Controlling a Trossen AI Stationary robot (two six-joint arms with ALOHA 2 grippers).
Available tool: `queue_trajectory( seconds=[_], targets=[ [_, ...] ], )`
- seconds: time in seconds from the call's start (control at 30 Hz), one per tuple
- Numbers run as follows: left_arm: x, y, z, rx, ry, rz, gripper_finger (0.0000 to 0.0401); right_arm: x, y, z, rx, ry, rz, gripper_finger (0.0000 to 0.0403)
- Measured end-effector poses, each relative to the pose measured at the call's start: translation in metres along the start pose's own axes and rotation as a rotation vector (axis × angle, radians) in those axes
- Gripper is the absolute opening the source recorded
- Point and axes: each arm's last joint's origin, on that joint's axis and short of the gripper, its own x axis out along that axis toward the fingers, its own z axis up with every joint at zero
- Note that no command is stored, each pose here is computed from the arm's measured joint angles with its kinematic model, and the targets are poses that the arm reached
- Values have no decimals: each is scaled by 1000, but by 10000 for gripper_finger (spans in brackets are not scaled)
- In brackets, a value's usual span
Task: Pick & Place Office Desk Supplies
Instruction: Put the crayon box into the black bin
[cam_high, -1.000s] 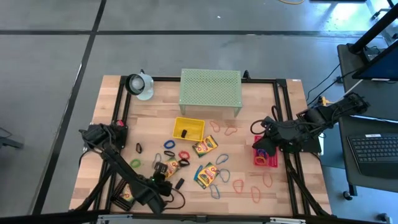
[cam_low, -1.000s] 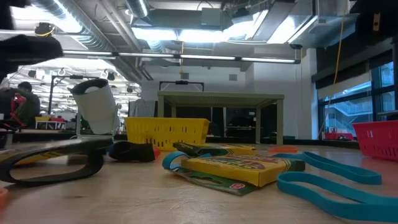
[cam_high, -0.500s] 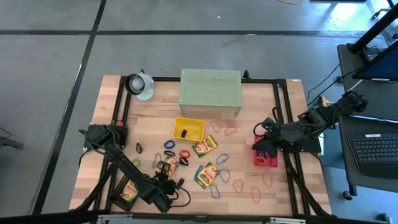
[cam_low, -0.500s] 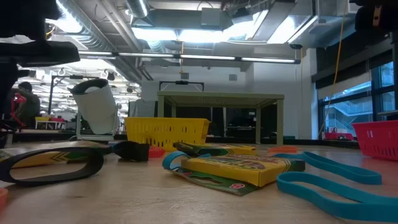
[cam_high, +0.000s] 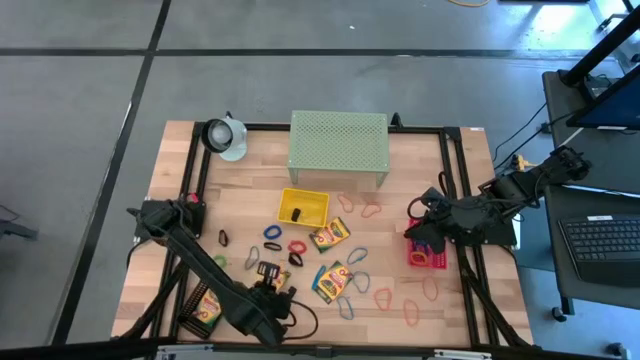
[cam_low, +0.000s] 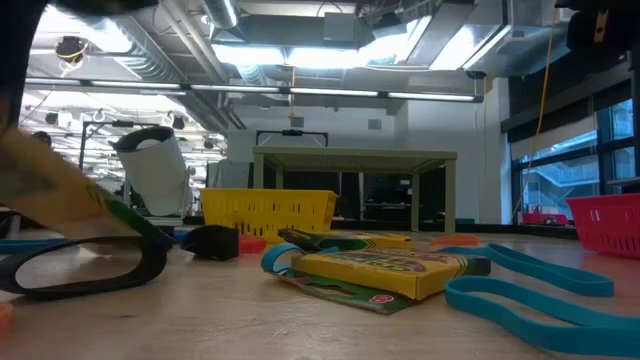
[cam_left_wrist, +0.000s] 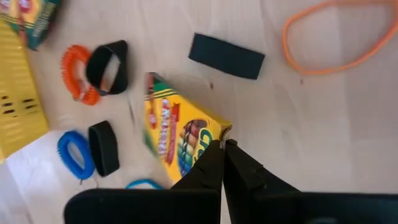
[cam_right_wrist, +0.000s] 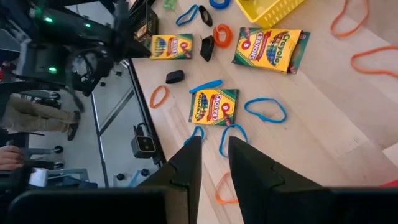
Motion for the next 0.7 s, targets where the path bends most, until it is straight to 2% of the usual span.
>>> queue_trajectory(
  seconds=[0.3,0.7],
  targets=[
    [-50,12,2,-56,33,24,1,0,0,1,-24,-30,-14,82],
    [-78,1,-11,-72,98,-67,1,0,4,3,-16,-62,27,82]
  ],
)
